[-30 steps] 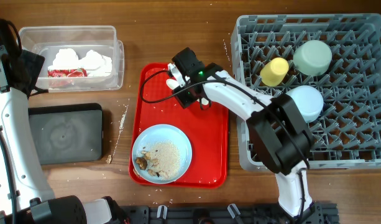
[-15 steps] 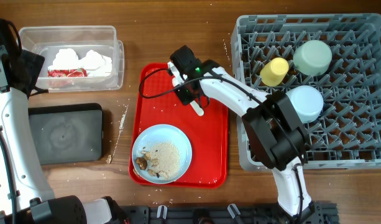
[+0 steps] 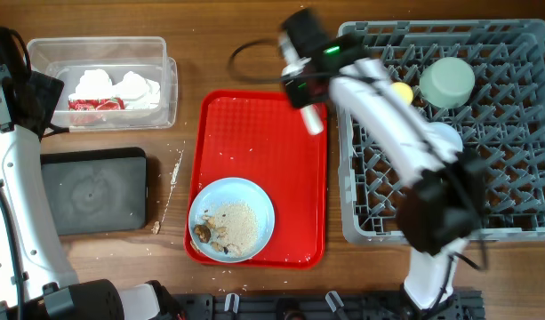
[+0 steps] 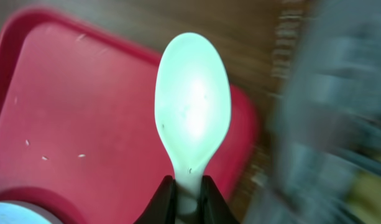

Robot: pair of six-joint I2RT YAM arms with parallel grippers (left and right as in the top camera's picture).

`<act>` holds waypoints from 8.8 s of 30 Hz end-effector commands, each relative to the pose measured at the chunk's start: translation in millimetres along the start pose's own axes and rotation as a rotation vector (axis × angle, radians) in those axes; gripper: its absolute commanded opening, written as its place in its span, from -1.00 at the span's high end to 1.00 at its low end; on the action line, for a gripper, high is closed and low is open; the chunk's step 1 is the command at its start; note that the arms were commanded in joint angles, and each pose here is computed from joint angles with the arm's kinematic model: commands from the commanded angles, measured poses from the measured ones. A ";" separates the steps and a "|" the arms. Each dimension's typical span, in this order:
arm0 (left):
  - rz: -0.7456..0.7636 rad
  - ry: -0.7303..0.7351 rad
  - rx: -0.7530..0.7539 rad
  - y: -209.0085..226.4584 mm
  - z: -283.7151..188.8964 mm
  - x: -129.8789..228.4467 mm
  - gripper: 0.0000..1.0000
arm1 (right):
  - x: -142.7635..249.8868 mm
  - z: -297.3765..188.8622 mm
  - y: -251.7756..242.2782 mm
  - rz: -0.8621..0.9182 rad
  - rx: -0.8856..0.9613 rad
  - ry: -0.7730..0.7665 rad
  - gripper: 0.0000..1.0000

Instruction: Sort waste into correct bins and load items into the dishwasher rack

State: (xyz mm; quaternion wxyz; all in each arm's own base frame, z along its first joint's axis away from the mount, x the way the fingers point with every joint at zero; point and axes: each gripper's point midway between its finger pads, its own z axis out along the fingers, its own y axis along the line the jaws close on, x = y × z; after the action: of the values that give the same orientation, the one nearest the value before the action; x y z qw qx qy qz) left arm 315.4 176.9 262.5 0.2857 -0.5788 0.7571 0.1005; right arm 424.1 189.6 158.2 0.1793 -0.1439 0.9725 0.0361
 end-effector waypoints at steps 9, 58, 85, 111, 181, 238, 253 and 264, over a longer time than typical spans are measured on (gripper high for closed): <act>0.007 -0.016 -0.019 2.8 1.4 -3.3 -1.00 | 48.0 -8.6 -91.7 0.233 -0.002 0.139 0.92; 0.008 -0.016 -0.019 2.8 1.4 -3.3 -1.00 | 106.9 -165.4 -214.1 0.869 0.353 -0.217 -0.99; 0.622 0.633 0.161 -28.1 -103.4 285.0 -0.50 | 105.0 -127.5 -220.9 0.869 0.363 -0.112 -0.99; 0.573 0.589 -0.093 7.8 2.8 466.5 0.12 | 103.5 -127.6 -221.4 0.869 0.362 -0.118 -0.99; 0.742 0.316 -0.173 -58.8 0.4 287.0 0.92 | 103.4 -127.6 -221.5 0.869 0.362 -0.119 -1.00; -0.252 0.910 0.818 -17.7 25.7 15.6 0.92 | 103.4 -127.6 -221.5 0.869 0.362 -0.119 -1.00; -0.308 0.917 0.846 2.9 33.6 13.4 0.92 | 103.4 -127.6 -221.5 0.869 0.362 -0.119 -0.99; -0.275 0.879 0.937 0.0 31.5 5.7 0.92 | 103.4 -127.6 -221.5 0.868 0.362 -0.119 -0.99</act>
State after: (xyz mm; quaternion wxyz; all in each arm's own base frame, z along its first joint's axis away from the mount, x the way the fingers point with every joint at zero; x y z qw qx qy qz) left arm 321.5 185.6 218.6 0.1361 -0.5108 0.6808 -0.5070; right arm 351.5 -61.0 238.8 0.2270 0.3038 0.9242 -0.0445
